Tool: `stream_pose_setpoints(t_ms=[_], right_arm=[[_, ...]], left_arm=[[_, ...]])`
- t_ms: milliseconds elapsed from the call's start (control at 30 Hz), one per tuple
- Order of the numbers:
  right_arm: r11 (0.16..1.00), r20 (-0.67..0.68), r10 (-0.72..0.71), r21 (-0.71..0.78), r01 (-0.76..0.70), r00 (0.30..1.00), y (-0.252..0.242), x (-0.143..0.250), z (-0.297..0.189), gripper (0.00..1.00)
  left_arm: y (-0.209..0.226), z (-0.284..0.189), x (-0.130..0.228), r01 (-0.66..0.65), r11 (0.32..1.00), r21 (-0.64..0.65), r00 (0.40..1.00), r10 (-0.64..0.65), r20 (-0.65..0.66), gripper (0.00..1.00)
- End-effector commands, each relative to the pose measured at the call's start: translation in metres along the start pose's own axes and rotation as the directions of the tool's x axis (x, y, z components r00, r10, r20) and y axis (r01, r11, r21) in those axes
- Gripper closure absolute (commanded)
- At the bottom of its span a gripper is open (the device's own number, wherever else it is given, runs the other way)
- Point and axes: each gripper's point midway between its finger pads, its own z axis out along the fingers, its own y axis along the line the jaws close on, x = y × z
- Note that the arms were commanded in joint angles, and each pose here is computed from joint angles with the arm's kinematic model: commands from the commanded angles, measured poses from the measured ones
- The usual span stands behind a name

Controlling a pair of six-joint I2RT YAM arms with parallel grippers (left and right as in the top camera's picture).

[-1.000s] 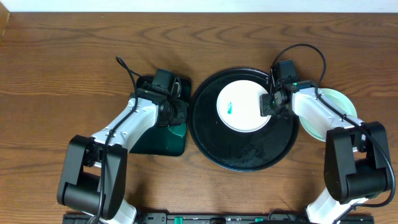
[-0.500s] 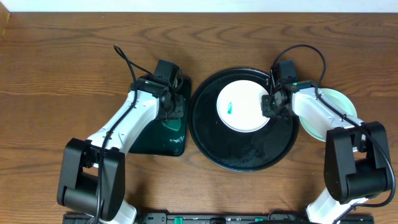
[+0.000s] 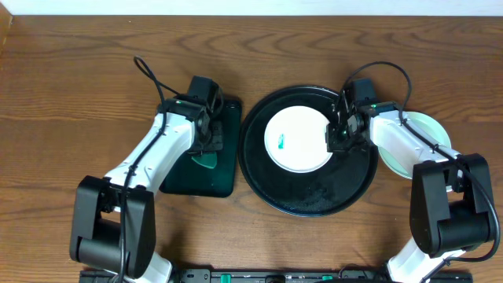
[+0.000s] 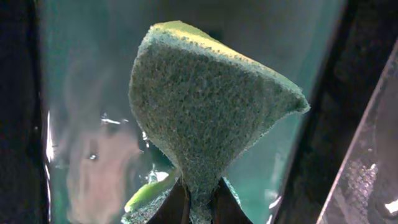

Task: Clean dirty plates on tray and stack at the side
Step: 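Dip the sponge in the rectangular tray with the left gripper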

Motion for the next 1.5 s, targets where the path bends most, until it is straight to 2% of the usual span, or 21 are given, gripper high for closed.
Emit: stream_pose_setpoints(t_ms=[0, 200, 300, 400, 467, 533, 600, 633, 667, 867, 1100, 1233, 1467], right_arm=[[0.996, -0.035, 0.057, -0.061, -0.059, 0.998, 0.012, 0.008, -0.001, 0.88], [0.997, 0.004, 0.012, -0.071, -0.012, 1.0, 0.014, -0.001, -0.001, 0.71], [0.998, 0.075, -0.058, -0.035, 0.061, 0.995, 0.01, -0.017, -0.002, 0.66], [0.998, 0.102, -0.06, 0.033, 0.057, 0.993, -0.001, -0.023, -0.002, 0.65], [0.998, 0.103, -0.06, 0.037, 0.056, 0.993, -0.002, -0.023, -0.001, 0.67], [0.998, 0.103, -0.06, 0.037, 0.056, 0.993, -0.003, -0.022, 0.0, 0.74], [0.998, 0.106, -0.06, 0.036, 0.057, 0.993, -0.003, -0.021, 0.002, 0.84], [0.998, 0.105, -0.06, 0.032, 0.057, 0.993, -0.003, -0.021, 0.003, 0.96], [0.998, 0.104, -0.057, 0.03, 0.054, 0.993, -0.002, -0.02, 0.003, 0.99], [0.994, 0.071, -0.053, -0.092, 0.059, 0.996, 0.018, -0.013, 0.002, 0.99], [0.995, 0.039, -0.024, -0.094, 0.028, 0.999, 0.018, -0.005, 0.0, 0.99], [0.996, 0.029, -0.001, -0.092, 0.003, 1.0, 0.018, -0.002, -0.004, 0.99], [0.998, 0.069, -0.008, -0.062, 0.012, 0.998, 0.015, -0.006, -0.018, 0.99]], left_arm=[[0.001, -0.013, -0.011, 0.008, 1.0, -0.001, 0.999, -0.008, 0.049, 0.93], [0.002, -0.013, -0.011, 0.008, 1.0, -0.001, 0.999, -0.008, 0.048, 0.93], [0.002, -0.013, -0.011, 0.008, 1.0, -0.001, 0.999, -0.008, 0.049, 0.92], [0.001, -0.013, -0.011, 0.008, 1.0, -0.001, 0.999, -0.008, 0.048, 0.92], [0.002, -0.013, -0.011, 0.008, 1.0, -0.001, 0.999, -0.008, 0.048, 0.92], [0.001, -0.013, -0.011, 0.008, 1.0, -0.001, 0.999, -0.008, 0.048, 0.92], [0.001, -0.013, -0.011, 0.008, 1.0, -0.001, 0.999, -0.008, 0.048, 0.92], [0.002, -0.013, -0.011, 0.008, 1.0, -0.001, 0.999, -0.008, 0.048, 0.92], [0.002, -0.013, -0.011, 0.008, 1.0, -0.001, 0.999, -0.008, 0.048, 0.92], [0.002, -0.013, -0.011, 0.004, 1.0, -0.001, 0.999, -0.004, 0.048, 0.92], [0.002, -0.013, -0.011, -0.015, 1.0, -0.005, 0.999, 0.015, 0.05, 0.92], [0.01, -0.014, -0.014, -0.013, 0.999, -0.05, 0.998, 0.016, 0.064, 0.92], [0.009, -0.02, -0.017, -0.021, 0.999, -0.045, 0.996, 0.025, 0.088, 0.93]])
